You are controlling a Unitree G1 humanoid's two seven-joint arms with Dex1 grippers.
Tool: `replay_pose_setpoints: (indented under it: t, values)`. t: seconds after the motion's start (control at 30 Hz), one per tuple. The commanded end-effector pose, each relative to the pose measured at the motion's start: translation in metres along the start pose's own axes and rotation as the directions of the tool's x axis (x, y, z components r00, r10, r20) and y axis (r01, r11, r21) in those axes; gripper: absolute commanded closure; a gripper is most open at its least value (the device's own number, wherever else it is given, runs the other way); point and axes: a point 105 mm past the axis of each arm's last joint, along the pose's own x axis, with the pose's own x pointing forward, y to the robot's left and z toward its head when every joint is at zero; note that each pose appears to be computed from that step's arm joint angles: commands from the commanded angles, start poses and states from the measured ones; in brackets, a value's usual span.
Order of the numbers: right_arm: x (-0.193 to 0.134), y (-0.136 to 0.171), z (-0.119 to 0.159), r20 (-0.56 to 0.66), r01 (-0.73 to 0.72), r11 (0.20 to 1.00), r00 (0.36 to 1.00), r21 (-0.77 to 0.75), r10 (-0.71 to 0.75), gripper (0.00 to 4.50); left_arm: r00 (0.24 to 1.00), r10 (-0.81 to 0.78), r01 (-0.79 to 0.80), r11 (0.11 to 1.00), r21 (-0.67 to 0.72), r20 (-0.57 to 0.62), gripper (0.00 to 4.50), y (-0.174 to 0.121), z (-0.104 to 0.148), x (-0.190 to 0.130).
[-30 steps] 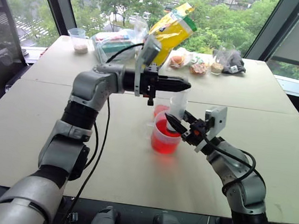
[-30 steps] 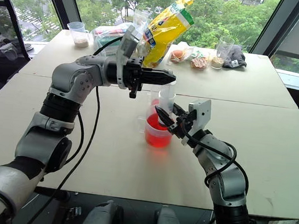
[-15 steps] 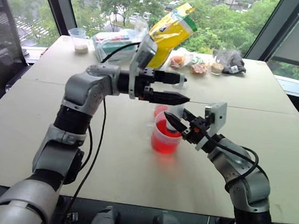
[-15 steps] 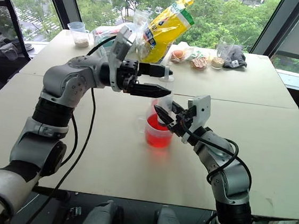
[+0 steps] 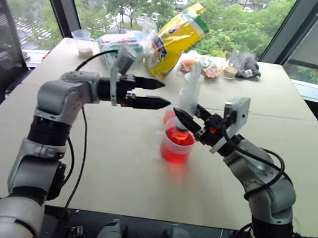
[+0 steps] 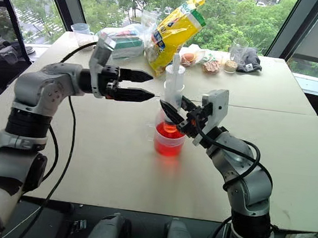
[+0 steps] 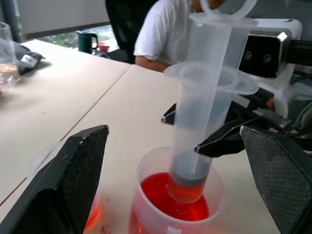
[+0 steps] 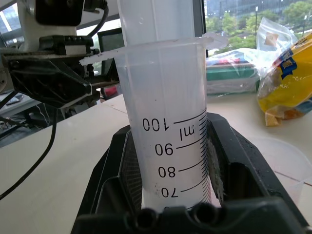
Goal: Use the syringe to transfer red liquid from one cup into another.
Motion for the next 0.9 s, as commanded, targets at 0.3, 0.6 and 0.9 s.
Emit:
replay_pose_setpoints:
  t: [0.3, 0.6, 0.9]
  values:
    - [0.050, -0.074, 0.053, 0.138, 0.062, 0.989, 0.989, -0.136, -0.043, 3.09, 0.976, 0.200, -0.205, 0.977, 0.054, 0.082, 0.06, 0.021, 0.015, -0.030]
    - [0.078, -0.103, 0.007, 0.110, 0.102, 0.992, 0.990, -0.080, -0.092, 3.09, 0.966, 0.240, -0.248, 0.965, 0.079, 0.099, 0.06, 0.021, 0.022, -0.037]
    - [0.080, -0.095, -0.001, 0.111, 0.080, 0.994, 0.991, -0.074, -0.072, 3.09, 0.978, 0.141, -0.165, 0.973, 0.164, 0.151, 0.06, 0.026, 0.054, -0.005]
